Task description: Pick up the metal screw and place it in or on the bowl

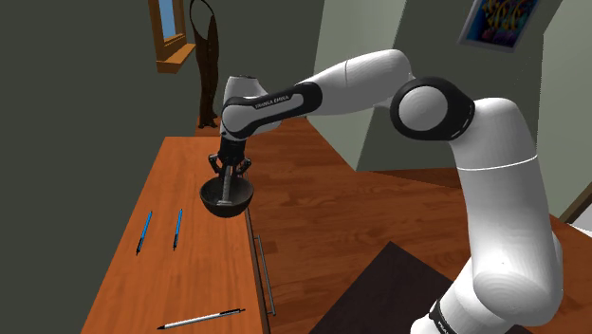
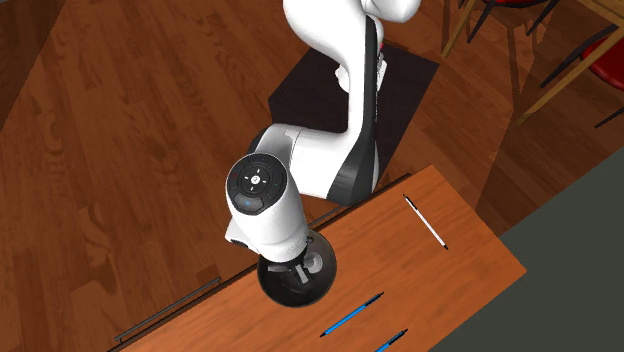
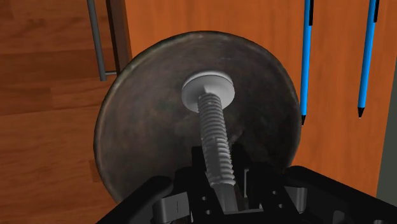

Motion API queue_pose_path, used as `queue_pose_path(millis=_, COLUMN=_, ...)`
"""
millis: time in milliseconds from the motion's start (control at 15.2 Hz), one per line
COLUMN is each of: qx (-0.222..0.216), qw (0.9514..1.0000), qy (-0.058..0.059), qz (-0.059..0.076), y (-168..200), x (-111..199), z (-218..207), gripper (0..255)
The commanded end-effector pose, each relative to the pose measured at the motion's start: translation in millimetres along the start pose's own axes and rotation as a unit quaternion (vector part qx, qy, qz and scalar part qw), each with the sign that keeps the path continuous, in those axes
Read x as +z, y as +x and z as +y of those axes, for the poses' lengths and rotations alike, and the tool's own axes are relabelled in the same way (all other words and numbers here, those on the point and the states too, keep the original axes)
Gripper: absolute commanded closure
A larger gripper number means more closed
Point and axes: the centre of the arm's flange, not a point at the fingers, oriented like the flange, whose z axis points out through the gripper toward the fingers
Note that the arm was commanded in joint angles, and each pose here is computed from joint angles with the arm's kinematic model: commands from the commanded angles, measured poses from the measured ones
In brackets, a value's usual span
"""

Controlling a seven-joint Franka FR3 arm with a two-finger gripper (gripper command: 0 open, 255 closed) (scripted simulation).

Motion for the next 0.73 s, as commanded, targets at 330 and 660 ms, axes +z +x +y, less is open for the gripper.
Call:
queue_pose_path(millis=330, qx=0.0, qw=1.0, qy=0.0, qz=0.0, y=0.1, x=6.6, z=0.8, gripper=255)
queue_pose_path(millis=660, qx=0.0, qw=1.0, qy=0.0, qz=0.0, y=0.1, x=6.6, z=0.8, gripper=0)
